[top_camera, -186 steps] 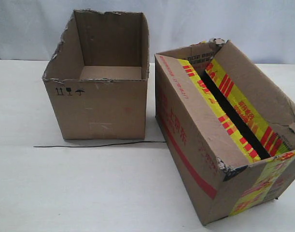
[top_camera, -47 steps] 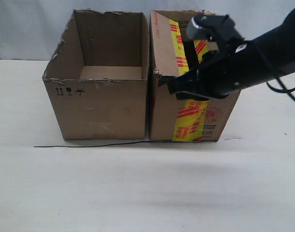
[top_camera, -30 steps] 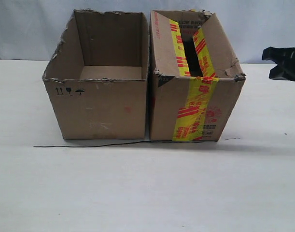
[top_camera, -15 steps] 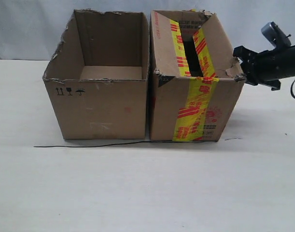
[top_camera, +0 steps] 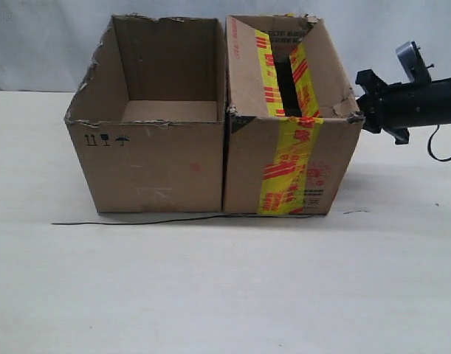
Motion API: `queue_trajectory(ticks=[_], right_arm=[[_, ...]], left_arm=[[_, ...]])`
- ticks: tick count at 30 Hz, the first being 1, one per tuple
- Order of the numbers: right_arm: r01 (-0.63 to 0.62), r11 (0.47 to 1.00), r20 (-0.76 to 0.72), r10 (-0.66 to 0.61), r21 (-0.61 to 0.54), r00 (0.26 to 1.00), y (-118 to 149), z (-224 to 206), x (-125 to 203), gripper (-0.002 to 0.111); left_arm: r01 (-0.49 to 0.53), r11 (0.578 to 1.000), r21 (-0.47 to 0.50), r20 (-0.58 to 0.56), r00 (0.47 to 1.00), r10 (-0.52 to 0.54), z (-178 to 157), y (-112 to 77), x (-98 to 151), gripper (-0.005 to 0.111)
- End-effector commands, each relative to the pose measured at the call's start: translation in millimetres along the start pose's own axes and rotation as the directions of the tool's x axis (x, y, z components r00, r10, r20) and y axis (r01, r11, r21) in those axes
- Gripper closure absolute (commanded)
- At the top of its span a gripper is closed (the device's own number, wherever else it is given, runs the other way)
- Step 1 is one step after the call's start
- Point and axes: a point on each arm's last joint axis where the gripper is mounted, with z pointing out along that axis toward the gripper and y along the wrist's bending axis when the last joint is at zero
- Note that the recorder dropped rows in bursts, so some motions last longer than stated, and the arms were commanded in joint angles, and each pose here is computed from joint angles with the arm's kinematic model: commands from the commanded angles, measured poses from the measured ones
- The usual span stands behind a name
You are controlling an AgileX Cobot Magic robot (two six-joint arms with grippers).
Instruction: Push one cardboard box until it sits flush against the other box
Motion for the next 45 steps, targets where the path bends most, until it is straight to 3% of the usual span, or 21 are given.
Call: queue_trajectory(ticks=[1,6,12,17,25,28,34,39,45], right_arm=[[0.023,1.0,0.032,-0.023,-0.009,0.999,-6.0,-26.8,-9.8,0.108],[0.027,0.999,0.103,-0.031,0.047,0.994,-7.5,-67.7,-21.1,0.108],[0.122,0.988,0.127,-0.134,0.095,0.983,25.6,-97.7,-20.4,0.108],[0.22,0.944,0.068,-0.243,0.247,0.968,65.2,-136.3,-8.7,0.108],[0.233,0.817,0.191,-0.381,0.528,0.905,124.8,-204.6,46.8,0.108],[0.271,0.785,0.231,-0.46,0.557,0.857,150.1,-218.9,75.7,0.108],[0.44,0.666,0.209,-0.664,0.603,0.718,194.1,-232.8,146.7,0.108],[0.474,0.616,0.194,-0.715,0.629,0.671,200.2,-249.5,196.4,0.108],[0.491,0.609,0.238,-0.745,0.623,0.623,190.7,-260.6,240.8,0.108]], left_arm=[[0.009,1.0,0.012,0.011,1.0,-0.009,0.1,-0.8,-0.6,0.107],[0.009,1.0,0.012,0.011,1.0,-0.009,0.1,-0.8,-0.6,0.107],[0.009,1.0,0.012,0.011,1.0,-0.009,0.1,-0.8,-0.6,0.107],[0.009,1.0,0.012,0.011,1.0,-0.009,0.1,-0.8,-0.6,0.107],[0.009,1.0,0.012,0.011,1.0,-0.009,0.1,-0.8,-0.6,0.107],[0.009,1.0,0.012,0.011,1.0,-0.009,0.1,-0.8,-0.6,0.107],[0.009,1.0,0.012,0.011,1.0,-0.009,0.1,-0.8,-0.6,0.107],[0.009,1.0,0.012,0.011,1.0,-0.009,0.1,-0.8,-0.6,0.107],[0.009,1.0,0.012,0.011,1.0,-0.009,0.1,-0.8,-0.6,0.107]])
